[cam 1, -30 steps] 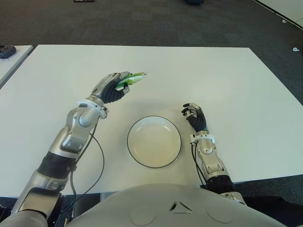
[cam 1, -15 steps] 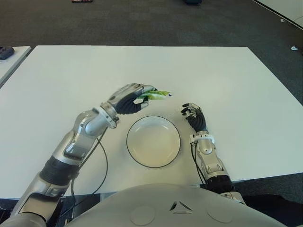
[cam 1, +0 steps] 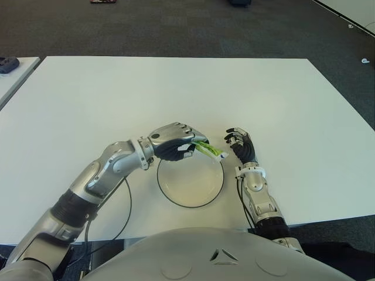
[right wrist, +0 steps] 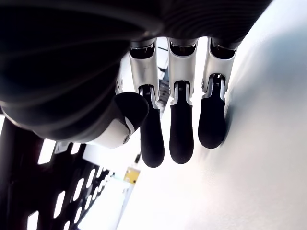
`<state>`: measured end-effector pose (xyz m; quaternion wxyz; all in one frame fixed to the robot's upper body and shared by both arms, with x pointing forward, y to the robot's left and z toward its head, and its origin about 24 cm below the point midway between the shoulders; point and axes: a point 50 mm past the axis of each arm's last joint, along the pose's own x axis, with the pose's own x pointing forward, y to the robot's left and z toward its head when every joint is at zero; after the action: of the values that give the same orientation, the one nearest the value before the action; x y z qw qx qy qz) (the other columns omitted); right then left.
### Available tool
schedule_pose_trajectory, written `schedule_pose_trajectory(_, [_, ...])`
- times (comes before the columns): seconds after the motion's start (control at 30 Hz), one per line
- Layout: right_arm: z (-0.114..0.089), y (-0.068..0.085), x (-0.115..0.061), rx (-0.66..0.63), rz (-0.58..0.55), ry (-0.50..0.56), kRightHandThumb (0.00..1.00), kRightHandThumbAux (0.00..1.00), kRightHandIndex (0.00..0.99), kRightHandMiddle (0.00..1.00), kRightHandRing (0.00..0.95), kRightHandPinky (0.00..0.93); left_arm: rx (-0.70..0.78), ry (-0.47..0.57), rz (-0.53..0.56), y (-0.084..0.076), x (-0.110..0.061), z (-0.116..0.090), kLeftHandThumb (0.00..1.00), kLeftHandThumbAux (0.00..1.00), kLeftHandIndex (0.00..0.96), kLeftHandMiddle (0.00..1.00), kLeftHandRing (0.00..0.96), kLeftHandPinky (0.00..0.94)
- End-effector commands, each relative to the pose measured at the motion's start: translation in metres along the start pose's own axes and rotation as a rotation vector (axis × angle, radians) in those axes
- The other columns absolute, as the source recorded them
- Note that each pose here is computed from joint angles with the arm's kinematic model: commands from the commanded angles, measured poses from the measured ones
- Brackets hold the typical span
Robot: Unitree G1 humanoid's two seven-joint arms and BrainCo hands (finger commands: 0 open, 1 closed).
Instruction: Put the toothpaste on the table into the plate.
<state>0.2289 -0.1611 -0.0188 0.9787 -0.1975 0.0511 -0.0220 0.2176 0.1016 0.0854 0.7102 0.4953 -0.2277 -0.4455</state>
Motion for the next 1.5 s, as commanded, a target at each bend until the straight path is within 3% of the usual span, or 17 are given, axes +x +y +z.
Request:
schedule_pose_trajectory(0.03, [-0.005,0.001,-0.003,-0.002,0.006,0.030,0.826,0.701,0.354,0.511,0.493,0.443,0.018,-0.008,-0.081,-0.012,0.004,-0.003,0.716,0.708,0.441,0.897,0.879,0.881])
schedule_pose_trajectory(0.37, [-0.006,0.001,-0.003,0.002,0.005,0.035,0.826,0.701,0.355,0.507,0.490,0.438,0.030,-0.013,-0.147,-0.034,0.004,-0.004,0.717,0.707,0.441,0.890,0.875,0.871])
schedule_pose_trajectory(0.77, [-0.006,0.000,-0.004,0.000,0.004,0.028,0.826,0.700,0.360,0.499,0.489,0.436,0.141,-0.043,-0.095,-0.041,0.005,-0.007,0.712,0.705,0.441,0.831,0.830,0.810])
schedule_pose_trajectory(0.9, [-0.006,0.000,-0.003,-0.003,0.003,0.030,0.825,0.701,0.358,0.501,0.487,0.430,0.156,-0.058,-0.098,-0.042,0.006,-0.009,0.708,0.703,0.435,0.755,0.739,0.709])
schedule_pose_trajectory(1.03, [-0.006,0.000,-0.003,-0.005,0.002,0.034,0.825,0.701,0.357,0.502,0.489,0.434,0.149,-0.070,-0.106,-0.042,0.007,-0.012,0.693,0.707,0.422,0.562,0.547,0.522])
schedule_pose_trajectory(1.07, [-0.006,0.000,-0.003,-0.005,0.002,0.035,0.825,0.701,0.357,0.502,0.489,0.430,0.147,-0.072,-0.106,-0.042,0.008,-0.012,0.556,0.677,0.320,0.440,0.422,0.414])
schedule_pose_trajectory(1.13, [-0.006,0.000,-0.003,-0.006,0.001,0.035,0.825,0.701,0.357,0.501,0.488,0.426,0.144,-0.079,-0.107,-0.042,0.008,-0.013,0.396,0.649,0.211,0.303,0.287,0.293])
schedule_pose_trajectory(1.33, [-0.006,0.000,-0.003,-0.018,0.002,0.032,0.825,0.701,0.356,0.502,0.488,0.426,0.149,-0.097,-0.127,-0.037,0.007,-0.012,0.186,0.639,0.069,0.110,0.115,0.107])
schedule_pose_trajectory(1.5, [-0.007,0.000,-0.003,-0.021,0.005,0.038,0.826,0.701,0.357,0.500,0.486,0.445,0.174,-0.086,-0.148,-0.036,0.008,-0.012,0.110,0.624,0.012,0.025,0.035,0.026])
